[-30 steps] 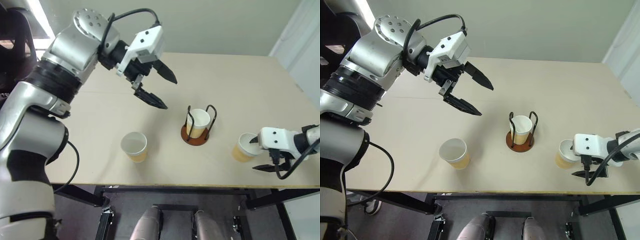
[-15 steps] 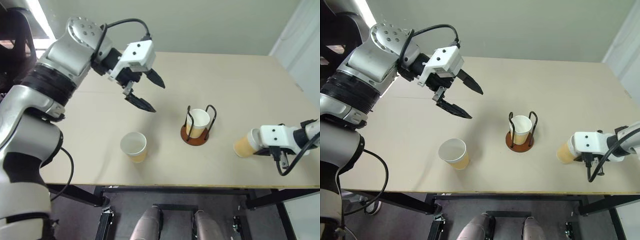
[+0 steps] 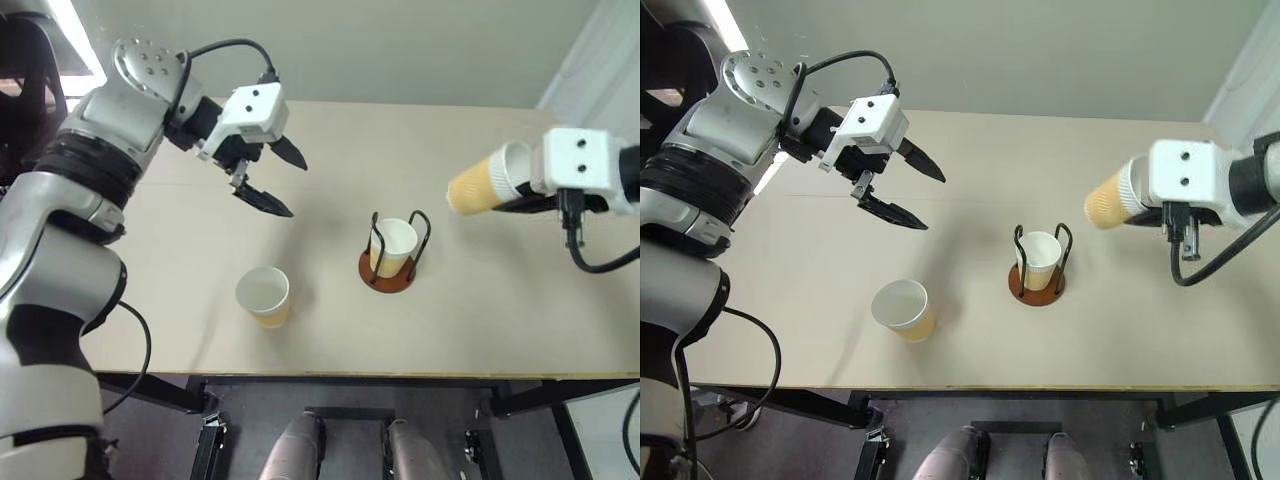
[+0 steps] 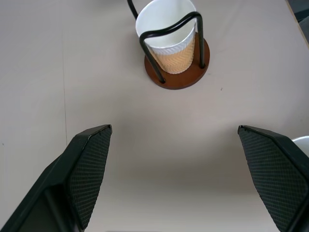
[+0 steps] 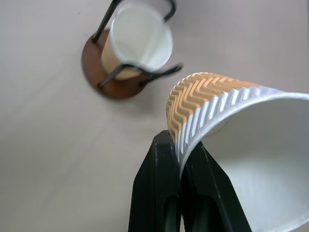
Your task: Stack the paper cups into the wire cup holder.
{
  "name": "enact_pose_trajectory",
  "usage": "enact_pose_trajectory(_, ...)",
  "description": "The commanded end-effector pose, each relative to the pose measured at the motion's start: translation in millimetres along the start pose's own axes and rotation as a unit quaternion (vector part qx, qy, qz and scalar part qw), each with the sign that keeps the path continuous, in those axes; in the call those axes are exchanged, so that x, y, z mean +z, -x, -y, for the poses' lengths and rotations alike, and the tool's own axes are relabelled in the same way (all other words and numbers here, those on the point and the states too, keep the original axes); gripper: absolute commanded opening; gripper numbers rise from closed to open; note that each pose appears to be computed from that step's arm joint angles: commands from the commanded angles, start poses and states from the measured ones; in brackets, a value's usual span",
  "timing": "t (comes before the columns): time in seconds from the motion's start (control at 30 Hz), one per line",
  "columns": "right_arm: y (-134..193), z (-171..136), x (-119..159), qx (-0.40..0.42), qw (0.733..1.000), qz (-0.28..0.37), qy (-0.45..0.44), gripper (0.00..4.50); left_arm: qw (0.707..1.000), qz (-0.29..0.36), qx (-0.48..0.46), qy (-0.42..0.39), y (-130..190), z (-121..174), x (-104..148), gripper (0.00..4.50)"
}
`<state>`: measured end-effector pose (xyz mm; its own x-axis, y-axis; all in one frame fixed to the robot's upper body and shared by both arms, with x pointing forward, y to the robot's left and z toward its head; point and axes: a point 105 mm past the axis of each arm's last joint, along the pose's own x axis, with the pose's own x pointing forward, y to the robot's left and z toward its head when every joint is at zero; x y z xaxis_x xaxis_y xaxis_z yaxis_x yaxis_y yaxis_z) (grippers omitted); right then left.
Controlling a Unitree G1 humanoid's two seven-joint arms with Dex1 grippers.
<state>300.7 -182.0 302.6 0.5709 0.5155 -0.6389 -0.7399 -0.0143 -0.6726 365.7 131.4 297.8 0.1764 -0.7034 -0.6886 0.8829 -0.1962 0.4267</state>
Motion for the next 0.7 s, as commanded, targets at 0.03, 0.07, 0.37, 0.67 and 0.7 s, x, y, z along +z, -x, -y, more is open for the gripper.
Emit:
enact_pose_trajectory(0.03, 0.0, 11.4, 18.0, -0.008, 0.999, 0.011, 0.032, 0.04, 0.999, 0.039, -0.003, 0.001, 7.3, 2.9, 10.5, 4.5)
enact_pose_trajectory(0.07, -2.2, 13.1, 21.6, -0.007, 0.999, 0.015, 0.036, 0.04, 0.999, 0.048, -0.004, 0.003, 6.9, 3.5, 11.5, 4.5)
enact_pose_trajectory(0.37, -37.1, 5.6, 50.3, 0.038, 0.995, 0.065, 0.062, 0.04, 0.994, 0.103, -0.001, 0.021, 7.8, 7.0, 18.8, 4.5)
enact_pose_trajectory(0.67, -55.1, -3.4, 54.1, 0.072, 0.991, 0.063, 0.092, 0.04, 0.996, 0.087, -0.006, 0.023, 10.8, 16.2, 11.5, 4.5)
enact_pose_trajectory(0.7, -55.6, -3.7, 53.6, 0.073, 0.991, 0.062, 0.094, 0.04, 0.996, 0.087, -0.005, 0.023, 11.0, 16.2, 11.7, 4.5)
